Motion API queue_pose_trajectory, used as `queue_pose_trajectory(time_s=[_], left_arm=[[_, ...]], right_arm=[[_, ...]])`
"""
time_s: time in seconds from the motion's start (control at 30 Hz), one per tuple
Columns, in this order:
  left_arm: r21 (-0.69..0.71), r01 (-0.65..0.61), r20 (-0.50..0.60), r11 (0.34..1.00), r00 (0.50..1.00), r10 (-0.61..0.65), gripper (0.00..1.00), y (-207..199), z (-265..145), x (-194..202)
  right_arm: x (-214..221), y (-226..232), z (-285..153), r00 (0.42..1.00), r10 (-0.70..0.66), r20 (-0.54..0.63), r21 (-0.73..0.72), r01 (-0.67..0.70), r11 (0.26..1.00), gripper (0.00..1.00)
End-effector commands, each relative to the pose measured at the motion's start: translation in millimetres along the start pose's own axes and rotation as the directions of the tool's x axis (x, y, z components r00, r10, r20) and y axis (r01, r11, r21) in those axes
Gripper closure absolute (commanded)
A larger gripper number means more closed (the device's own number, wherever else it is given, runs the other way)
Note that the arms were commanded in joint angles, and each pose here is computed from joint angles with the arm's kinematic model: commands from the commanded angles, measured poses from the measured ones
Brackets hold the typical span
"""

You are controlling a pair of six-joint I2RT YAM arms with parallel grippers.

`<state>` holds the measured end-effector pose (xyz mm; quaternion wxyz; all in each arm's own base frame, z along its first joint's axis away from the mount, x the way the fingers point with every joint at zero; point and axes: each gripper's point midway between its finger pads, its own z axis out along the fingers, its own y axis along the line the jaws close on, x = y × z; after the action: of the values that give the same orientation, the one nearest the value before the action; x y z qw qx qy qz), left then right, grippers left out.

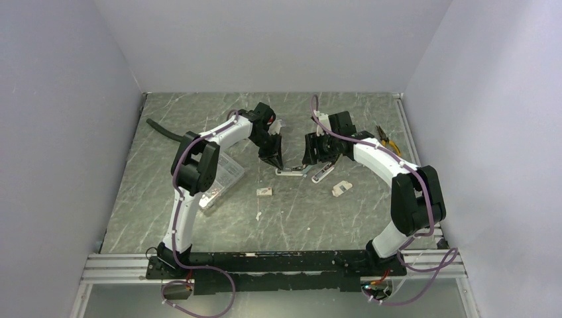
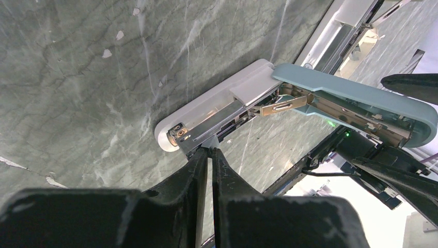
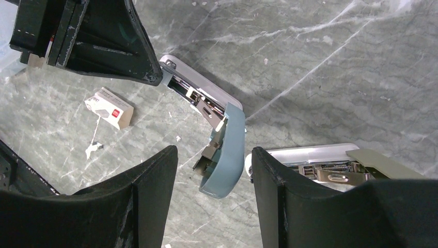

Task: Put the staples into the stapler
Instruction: Install the staple into the stapler.

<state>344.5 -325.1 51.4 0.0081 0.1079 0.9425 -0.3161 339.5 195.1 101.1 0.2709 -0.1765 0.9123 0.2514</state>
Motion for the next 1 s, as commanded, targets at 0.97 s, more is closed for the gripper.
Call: queue_pose_trajectory(time_s=[0.97], left_arm=[[-0.079,-0.02,-0.002,0.997,1.0,0.02,0.8,13.7,-0.9,3.6]], right_arm=[[-12.4,4.3,-1.0,0.999,-0.021,0.046,-0.02,0.022,1.0,0.42]])
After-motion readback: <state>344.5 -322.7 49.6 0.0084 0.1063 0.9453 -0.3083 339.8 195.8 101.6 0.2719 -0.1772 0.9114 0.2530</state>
